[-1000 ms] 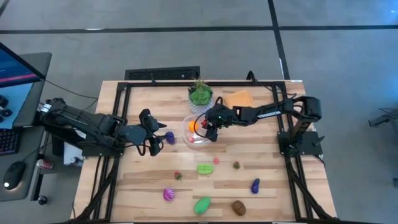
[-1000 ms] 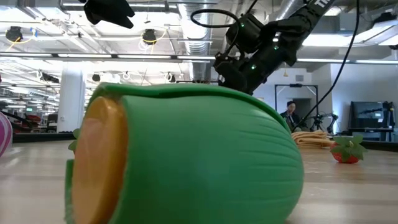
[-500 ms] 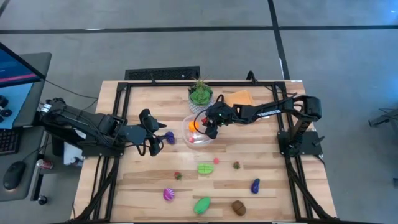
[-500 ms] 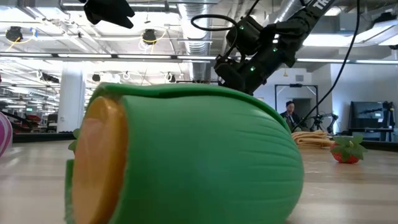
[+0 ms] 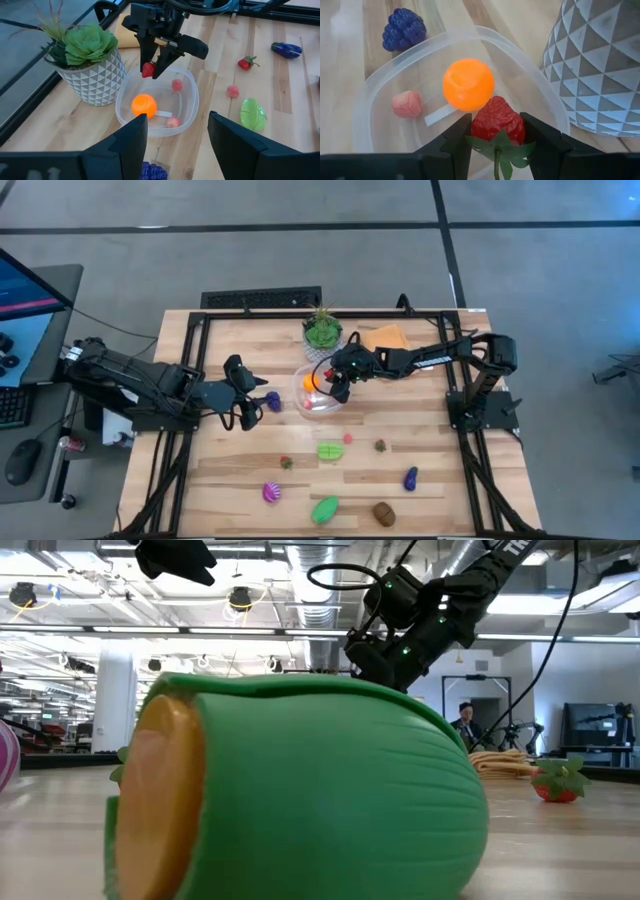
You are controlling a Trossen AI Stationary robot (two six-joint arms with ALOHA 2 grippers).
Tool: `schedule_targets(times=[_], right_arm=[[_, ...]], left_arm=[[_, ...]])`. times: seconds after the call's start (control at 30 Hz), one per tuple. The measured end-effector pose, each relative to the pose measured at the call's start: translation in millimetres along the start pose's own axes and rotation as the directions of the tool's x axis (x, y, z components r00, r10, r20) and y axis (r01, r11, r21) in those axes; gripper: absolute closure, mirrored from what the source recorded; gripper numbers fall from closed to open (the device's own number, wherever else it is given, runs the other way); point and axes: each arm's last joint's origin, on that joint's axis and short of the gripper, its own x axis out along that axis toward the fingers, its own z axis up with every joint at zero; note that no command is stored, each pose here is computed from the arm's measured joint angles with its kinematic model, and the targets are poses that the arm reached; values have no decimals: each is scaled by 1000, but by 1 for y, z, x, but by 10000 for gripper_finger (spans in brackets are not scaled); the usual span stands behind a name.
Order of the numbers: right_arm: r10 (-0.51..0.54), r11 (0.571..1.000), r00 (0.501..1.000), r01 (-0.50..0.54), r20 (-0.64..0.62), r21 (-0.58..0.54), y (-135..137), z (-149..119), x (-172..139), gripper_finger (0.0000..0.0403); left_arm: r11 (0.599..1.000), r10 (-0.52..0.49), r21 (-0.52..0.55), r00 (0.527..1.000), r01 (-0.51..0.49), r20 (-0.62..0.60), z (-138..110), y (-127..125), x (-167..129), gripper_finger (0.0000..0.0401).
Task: Pick and placing Produce into tupperware
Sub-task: Put the top right red strawberry into the transparent bin
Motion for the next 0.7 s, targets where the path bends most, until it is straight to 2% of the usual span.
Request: schedule_targets(times=[0.13,0.33,0.7], right_arm=[[-3,1000,1000,3,-1,6,-2,-1,4,223],[-9,997,999,13,-47,77,-3,-13,20,220],[-4,998,999,6,-35,64,-1,-11,18,218]], left_arm=[[1000,1,0,1000,-1,0,0,0,0,202],[1000,1,0,1000,-1,0,0,0,0,202],[1000,-4,7,1000,4,-3,-1,-2,-1,202]])
